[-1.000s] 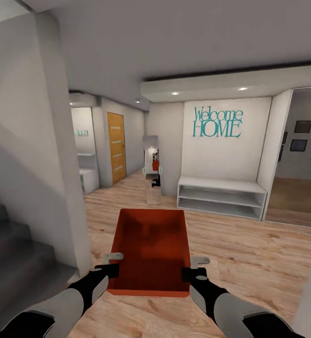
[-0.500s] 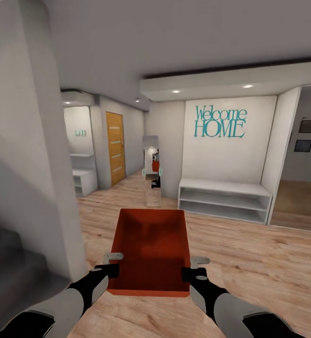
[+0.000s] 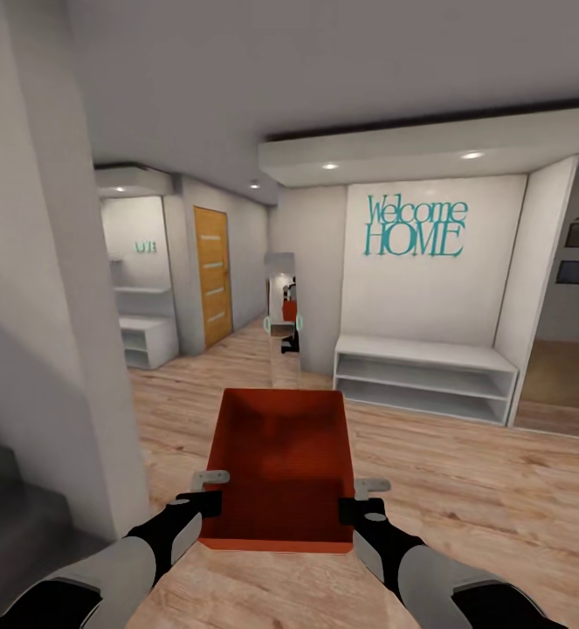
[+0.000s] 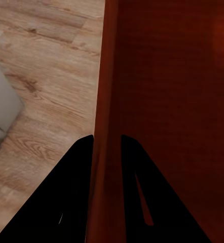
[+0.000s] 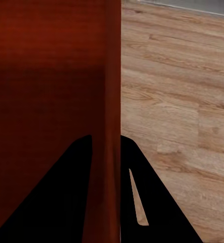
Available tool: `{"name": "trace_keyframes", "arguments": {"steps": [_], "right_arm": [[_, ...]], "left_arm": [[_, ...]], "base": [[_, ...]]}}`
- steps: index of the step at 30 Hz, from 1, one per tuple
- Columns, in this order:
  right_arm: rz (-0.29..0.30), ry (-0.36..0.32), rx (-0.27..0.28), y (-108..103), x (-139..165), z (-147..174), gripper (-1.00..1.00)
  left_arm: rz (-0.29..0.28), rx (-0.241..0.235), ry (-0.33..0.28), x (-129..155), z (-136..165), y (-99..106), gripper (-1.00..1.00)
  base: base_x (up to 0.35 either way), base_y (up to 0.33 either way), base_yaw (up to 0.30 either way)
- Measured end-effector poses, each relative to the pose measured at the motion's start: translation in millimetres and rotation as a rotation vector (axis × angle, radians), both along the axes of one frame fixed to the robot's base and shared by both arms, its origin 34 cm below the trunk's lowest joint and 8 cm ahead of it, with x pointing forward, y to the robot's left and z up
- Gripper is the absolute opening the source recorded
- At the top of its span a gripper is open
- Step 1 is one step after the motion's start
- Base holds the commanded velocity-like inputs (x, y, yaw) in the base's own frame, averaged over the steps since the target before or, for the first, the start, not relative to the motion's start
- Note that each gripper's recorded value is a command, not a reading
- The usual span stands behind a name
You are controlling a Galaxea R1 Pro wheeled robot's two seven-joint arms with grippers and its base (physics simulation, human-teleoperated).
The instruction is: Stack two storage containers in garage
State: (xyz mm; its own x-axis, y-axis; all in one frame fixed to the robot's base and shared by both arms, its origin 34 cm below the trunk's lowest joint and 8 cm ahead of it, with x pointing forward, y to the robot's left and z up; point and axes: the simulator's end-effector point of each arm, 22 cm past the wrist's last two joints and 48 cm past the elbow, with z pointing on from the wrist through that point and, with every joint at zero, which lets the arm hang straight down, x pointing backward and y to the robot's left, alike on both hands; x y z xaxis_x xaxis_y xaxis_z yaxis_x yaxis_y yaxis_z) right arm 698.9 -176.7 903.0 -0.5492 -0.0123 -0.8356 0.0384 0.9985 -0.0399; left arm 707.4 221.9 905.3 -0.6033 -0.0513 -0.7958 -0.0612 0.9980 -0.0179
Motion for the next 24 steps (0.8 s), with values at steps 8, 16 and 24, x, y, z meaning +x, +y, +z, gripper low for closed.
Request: {"name": "trace_keyframes", "arguments": {"steps": [8, 16, 24], "right_arm": [[0.0, -0.001, 0.0, 0.0, 0.2, 0.2, -1.0], [0.0, 0.0, 0.0, 0.0, 0.1, 0.2, -1.0], [0.0, 0.0, 0.0, 0.0, 0.1, 0.0, -1.0]], "left_arm": [[0.0, 0.0, -0.001, 0.2, 0.3, 0.0, -1.0], [0.0, 0.0, 0.0, 0.2, 0.3, 0.0, -1.0], [0.0, 0.0, 0.0, 0.2, 0.1, 0.0, -1.0]], "base": [[0.323, 0.0, 0.0], [0.323, 0.0, 0.0], [0.323, 0.0, 0.0]]}}
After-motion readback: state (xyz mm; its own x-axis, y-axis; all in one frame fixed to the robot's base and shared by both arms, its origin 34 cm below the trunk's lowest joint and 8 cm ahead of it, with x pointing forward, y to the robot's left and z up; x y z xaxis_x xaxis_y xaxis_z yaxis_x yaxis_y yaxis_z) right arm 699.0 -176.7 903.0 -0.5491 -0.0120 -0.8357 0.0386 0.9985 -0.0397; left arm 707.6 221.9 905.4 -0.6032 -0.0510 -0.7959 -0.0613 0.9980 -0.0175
